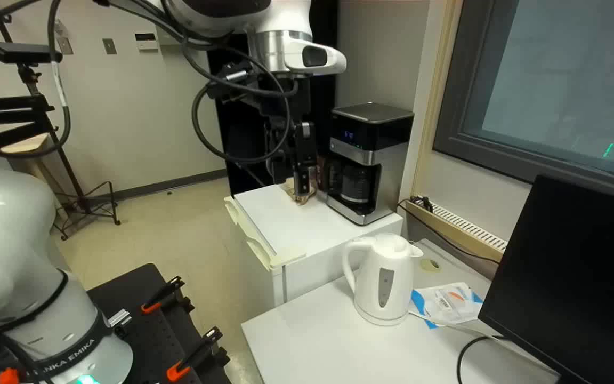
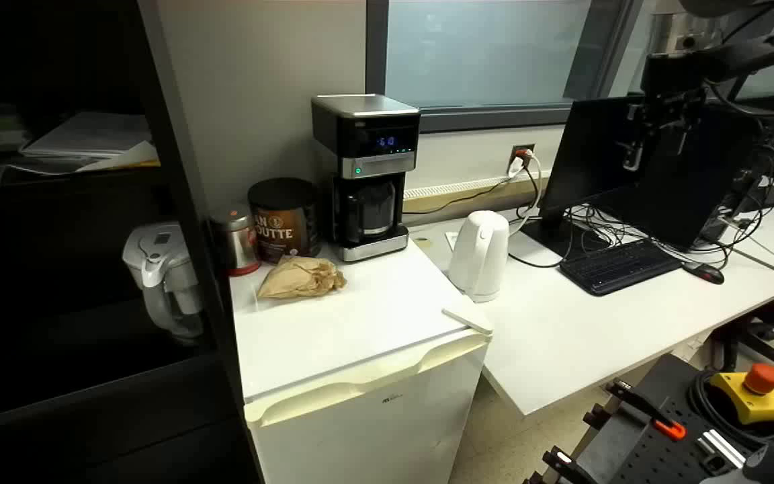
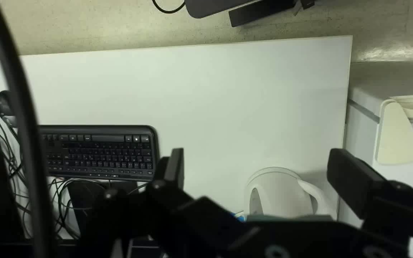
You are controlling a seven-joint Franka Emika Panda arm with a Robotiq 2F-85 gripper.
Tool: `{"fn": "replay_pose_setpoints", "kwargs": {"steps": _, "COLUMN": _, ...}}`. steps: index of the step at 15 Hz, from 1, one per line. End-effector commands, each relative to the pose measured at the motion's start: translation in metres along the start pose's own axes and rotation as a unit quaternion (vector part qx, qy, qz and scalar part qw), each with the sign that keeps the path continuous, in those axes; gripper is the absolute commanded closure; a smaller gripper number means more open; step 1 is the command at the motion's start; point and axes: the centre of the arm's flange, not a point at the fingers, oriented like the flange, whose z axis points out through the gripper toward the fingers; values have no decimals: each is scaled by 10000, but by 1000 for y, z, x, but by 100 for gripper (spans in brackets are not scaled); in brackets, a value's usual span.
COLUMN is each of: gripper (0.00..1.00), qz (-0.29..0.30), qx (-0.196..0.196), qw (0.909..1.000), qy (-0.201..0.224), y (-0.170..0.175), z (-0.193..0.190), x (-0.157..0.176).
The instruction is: Press a button on the coffeemaker.
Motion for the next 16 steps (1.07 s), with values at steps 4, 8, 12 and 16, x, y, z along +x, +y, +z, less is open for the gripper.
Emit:
{"fn": "replay_pose_setpoints", "kwargs": {"steps": 4, "gripper": 0, "qz": 1, "qx": 0, "qw": 10000, "qy": 6, "y": 0, "z": 0, "x": 0}}
{"fn": "replay_pose_setpoints", "kwargs": {"steps": 8, "gripper": 0, "qz": 1, "qx": 0, "qw": 10000, "qy": 6, "y": 0, "z": 0, "x": 0}}
{"fn": "replay_pose_setpoints", "kwargs": {"steps": 12, "gripper": 0, "qz": -530, "qx": -154, "qw": 9985, "qy": 28, "y": -19, "z": 1, "x": 18}}
{"fn": "replay_pose_setpoints", "kwargs": {"steps": 16, "gripper": 0, "qz": -1429, "qx": -309, "qw": 9892, "qy": 75, "y": -48, "z": 8, "x": 45}}
